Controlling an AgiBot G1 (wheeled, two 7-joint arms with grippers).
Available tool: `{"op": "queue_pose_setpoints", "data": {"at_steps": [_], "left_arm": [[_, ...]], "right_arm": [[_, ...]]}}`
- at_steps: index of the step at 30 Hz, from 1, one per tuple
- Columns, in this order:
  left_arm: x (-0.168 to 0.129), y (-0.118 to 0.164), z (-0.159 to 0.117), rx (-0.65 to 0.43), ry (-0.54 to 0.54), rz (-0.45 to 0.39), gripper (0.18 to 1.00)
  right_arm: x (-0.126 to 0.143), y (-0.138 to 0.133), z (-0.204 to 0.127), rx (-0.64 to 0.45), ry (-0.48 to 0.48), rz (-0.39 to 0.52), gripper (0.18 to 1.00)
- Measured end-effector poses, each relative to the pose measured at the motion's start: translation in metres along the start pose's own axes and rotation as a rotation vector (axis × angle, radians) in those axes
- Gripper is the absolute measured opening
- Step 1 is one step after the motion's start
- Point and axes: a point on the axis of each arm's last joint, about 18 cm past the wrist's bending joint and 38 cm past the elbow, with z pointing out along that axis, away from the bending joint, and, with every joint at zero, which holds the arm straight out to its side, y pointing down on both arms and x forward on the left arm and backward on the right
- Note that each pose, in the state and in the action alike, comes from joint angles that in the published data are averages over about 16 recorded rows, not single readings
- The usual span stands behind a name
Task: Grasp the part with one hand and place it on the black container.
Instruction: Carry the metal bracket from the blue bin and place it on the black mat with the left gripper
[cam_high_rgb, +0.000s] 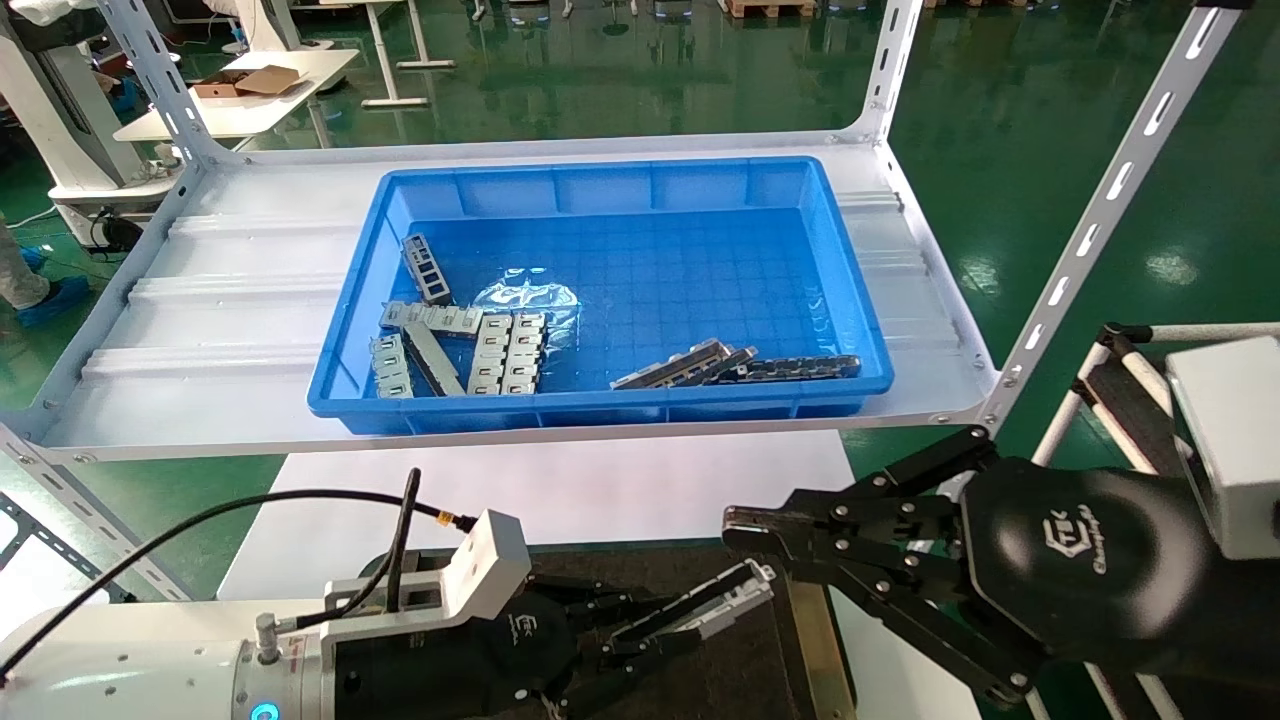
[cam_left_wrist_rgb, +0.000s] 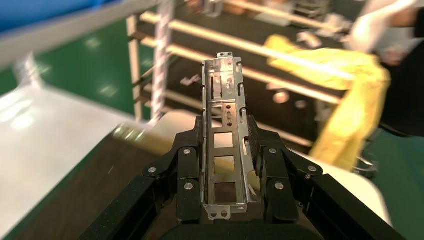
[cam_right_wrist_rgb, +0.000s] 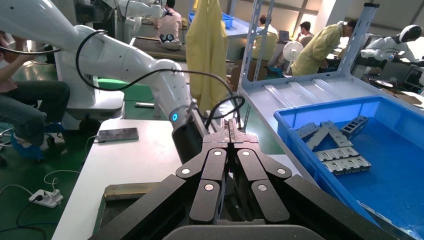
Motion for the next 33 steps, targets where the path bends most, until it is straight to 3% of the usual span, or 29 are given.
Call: {"op": "queue_pose_setpoints", "data": {"at_steps": [13, 33], "left_arm": [[0.002, 0.077, 0.039, -0.042, -0.377, -0.167, 0.354], [-0.002, 0.102, 0.125, 0.009, -0.673, -0.404, 0.354]], "right_arm": [[0.000, 0.000, 0.000, 0.000, 0.000, 0.000, 0.191], [0.000, 0.000, 0.000, 0.000, 0.000, 0.000, 0.191]]}}
